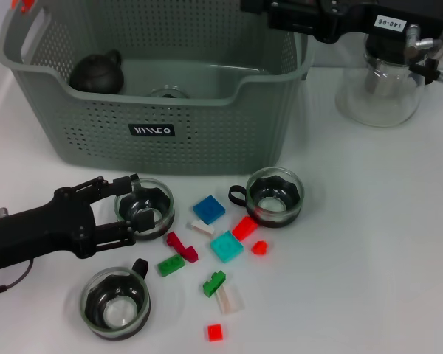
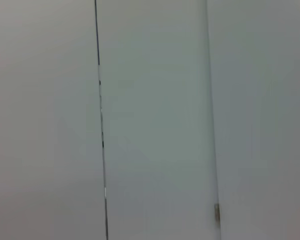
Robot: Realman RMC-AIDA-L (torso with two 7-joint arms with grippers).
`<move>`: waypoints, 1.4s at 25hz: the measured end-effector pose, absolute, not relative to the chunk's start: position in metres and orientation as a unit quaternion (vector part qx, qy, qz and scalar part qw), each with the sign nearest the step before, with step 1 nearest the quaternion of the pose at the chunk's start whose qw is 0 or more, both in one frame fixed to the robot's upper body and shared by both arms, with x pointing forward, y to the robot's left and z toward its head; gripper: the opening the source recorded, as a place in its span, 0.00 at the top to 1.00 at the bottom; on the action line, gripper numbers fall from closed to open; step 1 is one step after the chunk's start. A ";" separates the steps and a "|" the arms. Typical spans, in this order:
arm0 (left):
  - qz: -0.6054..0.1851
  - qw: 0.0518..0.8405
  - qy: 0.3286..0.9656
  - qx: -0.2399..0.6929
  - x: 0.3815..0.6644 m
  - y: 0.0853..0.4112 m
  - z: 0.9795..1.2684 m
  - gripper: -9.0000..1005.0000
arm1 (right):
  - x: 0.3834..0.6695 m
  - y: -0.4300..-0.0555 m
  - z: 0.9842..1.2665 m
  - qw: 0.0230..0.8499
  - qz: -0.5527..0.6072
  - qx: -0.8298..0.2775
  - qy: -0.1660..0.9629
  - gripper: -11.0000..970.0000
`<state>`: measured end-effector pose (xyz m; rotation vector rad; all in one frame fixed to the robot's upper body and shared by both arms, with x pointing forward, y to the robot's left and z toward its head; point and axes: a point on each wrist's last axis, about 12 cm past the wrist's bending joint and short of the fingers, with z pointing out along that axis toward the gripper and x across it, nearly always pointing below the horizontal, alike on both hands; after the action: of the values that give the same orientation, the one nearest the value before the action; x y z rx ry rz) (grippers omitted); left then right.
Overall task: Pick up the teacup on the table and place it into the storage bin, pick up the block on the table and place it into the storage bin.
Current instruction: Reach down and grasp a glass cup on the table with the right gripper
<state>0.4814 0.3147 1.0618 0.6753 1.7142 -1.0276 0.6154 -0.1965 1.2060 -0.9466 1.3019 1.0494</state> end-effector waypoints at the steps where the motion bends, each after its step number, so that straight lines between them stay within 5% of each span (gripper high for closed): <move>1: -0.424 0.493 0.707 0.279 0.481 0.315 1.062 0.13 | 0.615 -0.197 1.206 0.574 0.448 -0.404 0.554 0.24; 16: -0.423 0.493 0.710 0.273 0.478 0.317 1.060 0.13 | 0.580 -0.234 1.204 0.559 0.502 -0.427 0.504 0.25; 26: -0.420 0.493 0.712 0.271 0.477 0.318 1.059 0.13 | 0.540 -0.284 1.169 0.420 0.491 -0.492 0.584 0.25; 35: -0.418 0.491 0.713 0.273 0.480 0.317 1.059 0.13 | 0.550 -0.264 1.157 0.302 0.421 -0.533 0.669 0.26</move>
<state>0.4797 0.3167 1.0592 0.6631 1.7315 -1.0157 0.5499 -0.2640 1.1565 -1.4134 1.7730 1.1171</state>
